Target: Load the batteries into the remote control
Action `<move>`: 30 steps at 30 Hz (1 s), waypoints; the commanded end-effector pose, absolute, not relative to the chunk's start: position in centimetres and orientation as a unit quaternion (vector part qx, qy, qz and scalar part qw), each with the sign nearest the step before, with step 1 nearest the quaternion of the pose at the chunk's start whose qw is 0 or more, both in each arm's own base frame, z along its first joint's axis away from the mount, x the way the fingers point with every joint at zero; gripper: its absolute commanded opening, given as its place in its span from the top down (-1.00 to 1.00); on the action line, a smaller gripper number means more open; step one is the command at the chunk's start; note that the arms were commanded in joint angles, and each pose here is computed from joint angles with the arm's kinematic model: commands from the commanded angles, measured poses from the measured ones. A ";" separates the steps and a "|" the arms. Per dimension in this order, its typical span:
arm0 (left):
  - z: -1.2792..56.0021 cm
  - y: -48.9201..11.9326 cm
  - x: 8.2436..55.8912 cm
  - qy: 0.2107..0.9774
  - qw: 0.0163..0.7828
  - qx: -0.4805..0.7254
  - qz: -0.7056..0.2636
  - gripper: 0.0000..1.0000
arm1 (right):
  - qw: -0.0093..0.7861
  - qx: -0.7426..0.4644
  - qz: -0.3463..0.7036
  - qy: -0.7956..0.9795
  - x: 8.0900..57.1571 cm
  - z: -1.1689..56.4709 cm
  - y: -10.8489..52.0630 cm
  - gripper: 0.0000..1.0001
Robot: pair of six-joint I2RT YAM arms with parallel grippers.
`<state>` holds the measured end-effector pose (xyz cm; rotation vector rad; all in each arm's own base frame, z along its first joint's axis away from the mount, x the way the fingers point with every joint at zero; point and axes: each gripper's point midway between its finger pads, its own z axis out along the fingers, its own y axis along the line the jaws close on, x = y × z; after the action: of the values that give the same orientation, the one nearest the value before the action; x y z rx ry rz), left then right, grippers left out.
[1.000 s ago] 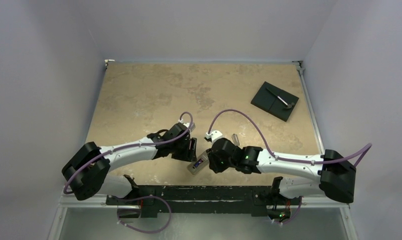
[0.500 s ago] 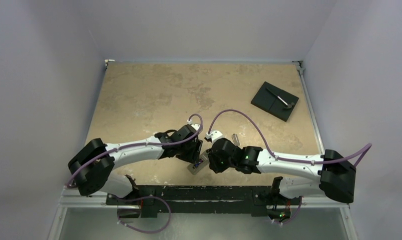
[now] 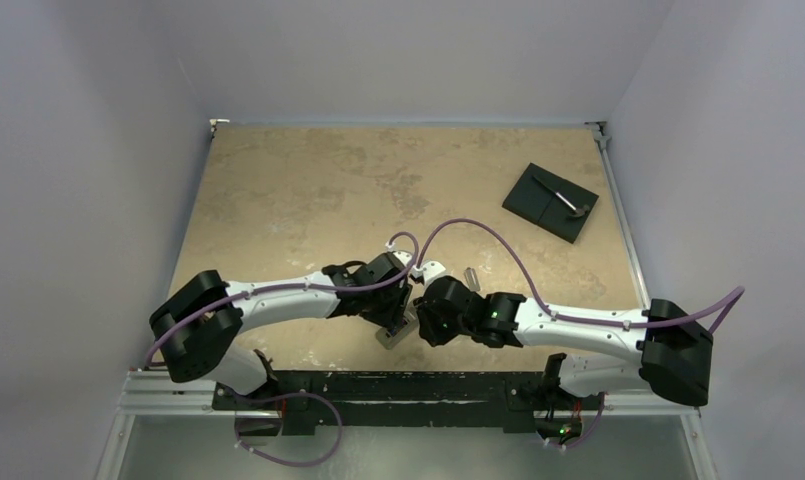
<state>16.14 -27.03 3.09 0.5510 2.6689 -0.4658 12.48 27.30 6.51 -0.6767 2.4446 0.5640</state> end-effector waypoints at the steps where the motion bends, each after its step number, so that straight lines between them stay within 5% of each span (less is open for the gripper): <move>1: 3.6 -28.0 16.5 0.942 0.199 0.215 -0.165 0.13 | 0.276 -0.244 0.216 0.904 12.8 7.1 27.8 0.49; 19: 1.0 -27.6 14.9 0.948 0.168 0.231 -0.138 0.26 | 0.276 -0.250 0.212 0.903 12.9 6.8 28.0 0.49; 30: 0.2 -27.5 14.4 0.950 0.162 0.233 -0.133 0.54 | 0.272 -0.249 0.215 0.904 12.7 6.5 28.0 0.50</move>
<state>15.40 -27.85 1.96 0.6122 2.6728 -0.4293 12.40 26.91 5.70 -0.6673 2.4796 0.5331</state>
